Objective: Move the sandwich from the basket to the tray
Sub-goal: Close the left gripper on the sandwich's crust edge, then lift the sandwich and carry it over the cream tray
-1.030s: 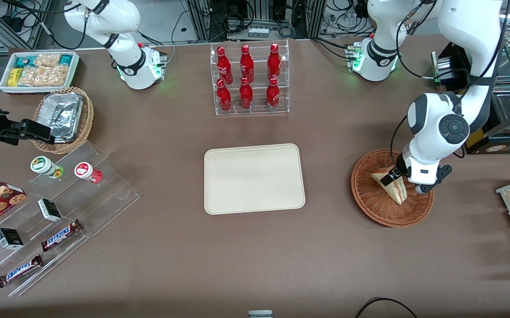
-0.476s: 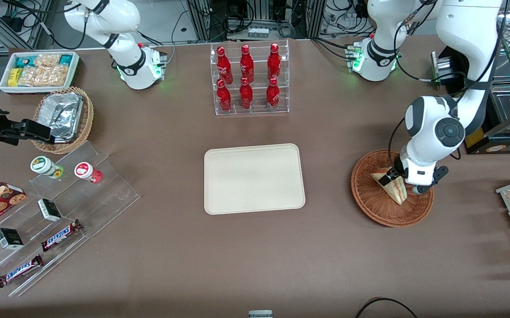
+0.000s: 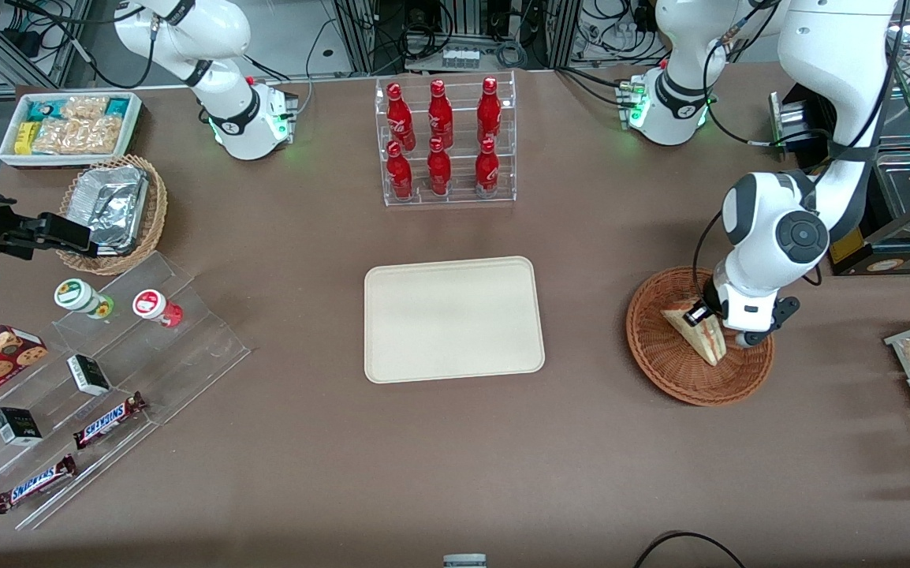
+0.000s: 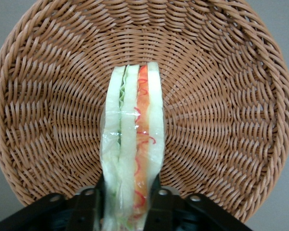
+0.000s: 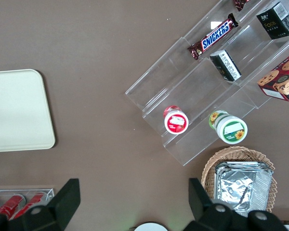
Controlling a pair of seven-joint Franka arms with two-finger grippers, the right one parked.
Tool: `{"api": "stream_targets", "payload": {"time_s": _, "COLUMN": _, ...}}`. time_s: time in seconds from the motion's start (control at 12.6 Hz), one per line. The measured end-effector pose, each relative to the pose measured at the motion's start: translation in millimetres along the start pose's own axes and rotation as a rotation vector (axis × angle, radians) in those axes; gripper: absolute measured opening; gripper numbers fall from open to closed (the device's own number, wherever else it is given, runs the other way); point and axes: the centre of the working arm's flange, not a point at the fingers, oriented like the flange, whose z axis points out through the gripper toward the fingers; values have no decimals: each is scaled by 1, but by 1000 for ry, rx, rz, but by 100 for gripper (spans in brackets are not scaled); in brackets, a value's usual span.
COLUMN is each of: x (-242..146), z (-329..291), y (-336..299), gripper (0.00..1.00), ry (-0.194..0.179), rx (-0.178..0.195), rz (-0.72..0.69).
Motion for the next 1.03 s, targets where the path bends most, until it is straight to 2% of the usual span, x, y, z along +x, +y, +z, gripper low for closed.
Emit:
{"api": "stream_targets", "payload": {"time_s": 0.08, "x": 0, "z": 0, "y": 0, "gripper": 21, "ry": -1, "rx": 1, "rz": 0}}
{"api": "stream_targets", "payload": {"time_s": 0.16, "x": 0, "z": 0, "y": 0, "gripper": 19, "ry": -1, "rx": 1, "rz": 0}}
{"api": "stream_targets", "payload": {"time_s": 0.32, "x": 1, "z": -3, "y": 1, "gripper": 19, "ry": -5, "rx": 5, "rz": 4}}
{"api": "stream_targets", "payload": {"time_s": 0.71, "x": 20, "z": -67, "y": 32, "gripper": 15, "ry": -62, "rx": 60, "rz": 44}}
{"api": "stream_targets", "payload": {"time_s": 1.03, "x": 8, "z": -89, "y": 58, "gripper": 15, "ry": -60, "rx": 57, "rz": 178}}
